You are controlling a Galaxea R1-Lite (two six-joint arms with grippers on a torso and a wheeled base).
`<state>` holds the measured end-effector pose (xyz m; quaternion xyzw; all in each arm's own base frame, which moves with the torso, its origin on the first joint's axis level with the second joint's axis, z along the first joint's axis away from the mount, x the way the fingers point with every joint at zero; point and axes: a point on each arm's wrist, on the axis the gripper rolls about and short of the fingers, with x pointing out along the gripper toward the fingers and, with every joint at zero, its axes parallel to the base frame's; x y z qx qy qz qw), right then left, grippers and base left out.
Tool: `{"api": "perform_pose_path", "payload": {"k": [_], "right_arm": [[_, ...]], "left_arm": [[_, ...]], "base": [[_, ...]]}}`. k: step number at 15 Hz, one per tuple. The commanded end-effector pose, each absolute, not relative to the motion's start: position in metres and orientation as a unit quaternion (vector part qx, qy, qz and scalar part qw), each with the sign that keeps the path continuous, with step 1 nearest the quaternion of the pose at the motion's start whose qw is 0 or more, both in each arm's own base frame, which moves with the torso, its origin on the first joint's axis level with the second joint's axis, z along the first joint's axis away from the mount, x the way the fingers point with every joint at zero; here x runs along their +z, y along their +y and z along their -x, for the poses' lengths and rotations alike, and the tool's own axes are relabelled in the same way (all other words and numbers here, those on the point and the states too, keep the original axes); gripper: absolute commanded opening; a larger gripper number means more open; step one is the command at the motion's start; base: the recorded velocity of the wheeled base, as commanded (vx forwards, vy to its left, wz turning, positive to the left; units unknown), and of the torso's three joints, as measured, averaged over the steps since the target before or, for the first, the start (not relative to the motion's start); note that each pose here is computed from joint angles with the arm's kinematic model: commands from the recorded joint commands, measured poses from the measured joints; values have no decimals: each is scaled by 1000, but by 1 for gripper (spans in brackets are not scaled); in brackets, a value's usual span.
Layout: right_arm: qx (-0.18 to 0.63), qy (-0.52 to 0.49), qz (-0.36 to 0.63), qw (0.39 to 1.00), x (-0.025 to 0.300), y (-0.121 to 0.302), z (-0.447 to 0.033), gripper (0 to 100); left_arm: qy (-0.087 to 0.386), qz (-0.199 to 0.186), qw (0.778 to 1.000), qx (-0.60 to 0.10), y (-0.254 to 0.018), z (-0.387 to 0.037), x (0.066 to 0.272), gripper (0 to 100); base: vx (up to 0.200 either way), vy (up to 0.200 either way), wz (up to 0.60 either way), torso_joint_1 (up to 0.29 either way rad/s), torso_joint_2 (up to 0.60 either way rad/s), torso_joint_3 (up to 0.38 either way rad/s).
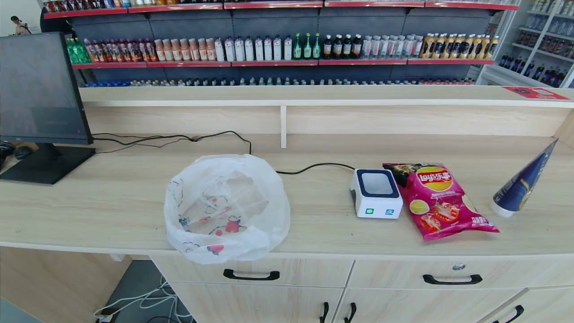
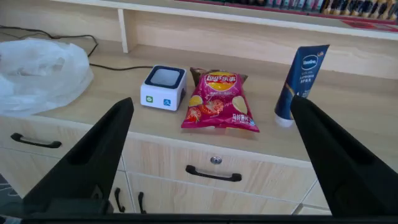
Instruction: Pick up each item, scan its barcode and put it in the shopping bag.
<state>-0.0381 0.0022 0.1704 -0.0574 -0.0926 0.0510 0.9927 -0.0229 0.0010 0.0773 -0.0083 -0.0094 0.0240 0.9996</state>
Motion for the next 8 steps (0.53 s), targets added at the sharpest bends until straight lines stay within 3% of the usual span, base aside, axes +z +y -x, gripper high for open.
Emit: {"api": "perform_pose_path", "payload": {"k": [1, 3, 8], "right_arm": [[73, -9, 39, 997, 244, 3, -21, 100], [78, 51, 34, 995, 262, 4, -76, 100], [102, 122, 7, 987, 231, 6, -179, 100]], "left_arm": [[-9, 9, 1000, 24, 1, 23, 77, 100], [-9, 9, 1000, 24, 1, 23, 77, 100], [-9, 9, 1000, 24, 1, 23, 77, 100]], "base": [[0, 0, 0, 0, 0, 0], [0, 0, 0, 0, 0, 0], [0, 0, 0, 0, 0, 0]]}}
